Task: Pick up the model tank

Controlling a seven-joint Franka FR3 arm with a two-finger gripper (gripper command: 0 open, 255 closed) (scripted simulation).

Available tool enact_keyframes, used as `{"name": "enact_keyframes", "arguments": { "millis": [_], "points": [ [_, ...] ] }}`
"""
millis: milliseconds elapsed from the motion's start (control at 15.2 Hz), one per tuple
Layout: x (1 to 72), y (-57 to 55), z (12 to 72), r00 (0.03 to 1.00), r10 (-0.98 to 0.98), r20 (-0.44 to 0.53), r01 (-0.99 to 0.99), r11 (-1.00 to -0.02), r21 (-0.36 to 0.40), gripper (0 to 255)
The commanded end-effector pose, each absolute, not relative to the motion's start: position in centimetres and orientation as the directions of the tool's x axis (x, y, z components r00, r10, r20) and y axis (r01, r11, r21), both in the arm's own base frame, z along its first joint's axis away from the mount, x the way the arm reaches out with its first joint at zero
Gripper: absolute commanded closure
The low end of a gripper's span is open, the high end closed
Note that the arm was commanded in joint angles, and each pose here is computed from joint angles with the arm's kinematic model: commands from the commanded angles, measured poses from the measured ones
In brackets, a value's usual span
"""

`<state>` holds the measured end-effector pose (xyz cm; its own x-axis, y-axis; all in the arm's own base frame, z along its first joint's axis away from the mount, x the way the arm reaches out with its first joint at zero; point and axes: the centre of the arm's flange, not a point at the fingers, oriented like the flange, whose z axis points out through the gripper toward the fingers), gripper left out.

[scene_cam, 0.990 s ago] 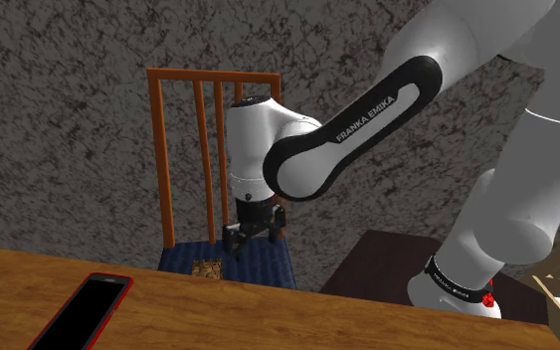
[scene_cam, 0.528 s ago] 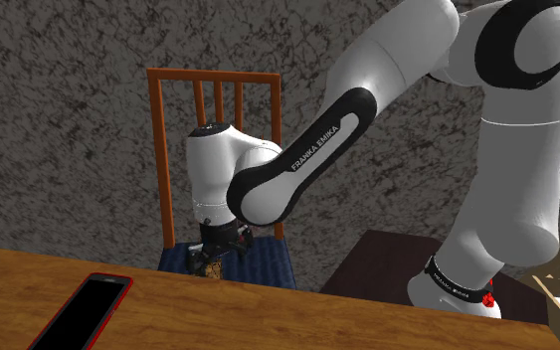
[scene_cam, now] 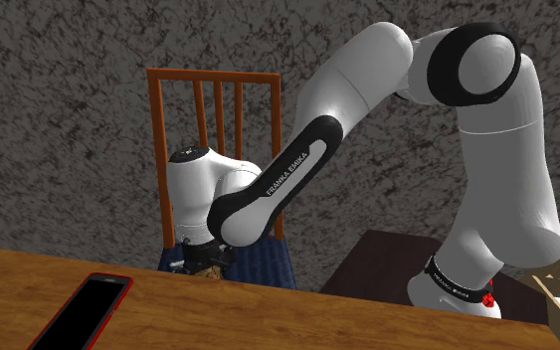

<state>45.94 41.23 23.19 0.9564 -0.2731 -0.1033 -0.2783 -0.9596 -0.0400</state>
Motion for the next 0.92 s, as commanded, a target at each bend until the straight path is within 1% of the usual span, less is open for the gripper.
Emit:
{"name": "enact_keyframes", "arguments": {
  "millis": [0, 198, 264, 858],
  "points": [
    [45.97, 41.20, 22.05, 0.956, -0.273, -0.103, -0.279, -0.960, -0.040, 0],
    [45.97, 41.20, 21.22, 0.956, -0.273, -0.103, -0.279, -0.960, -0.040, 0],
    [45.97, 41.17, 21.33, 0.956, -0.273, -0.103, -0.279, -0.960, -0.040, 255],
    [45.97, 41.20, 21.22, 0.956, -0.273, -0.103, -0.279, -0.960, -0.040, 255]
  ]
}}
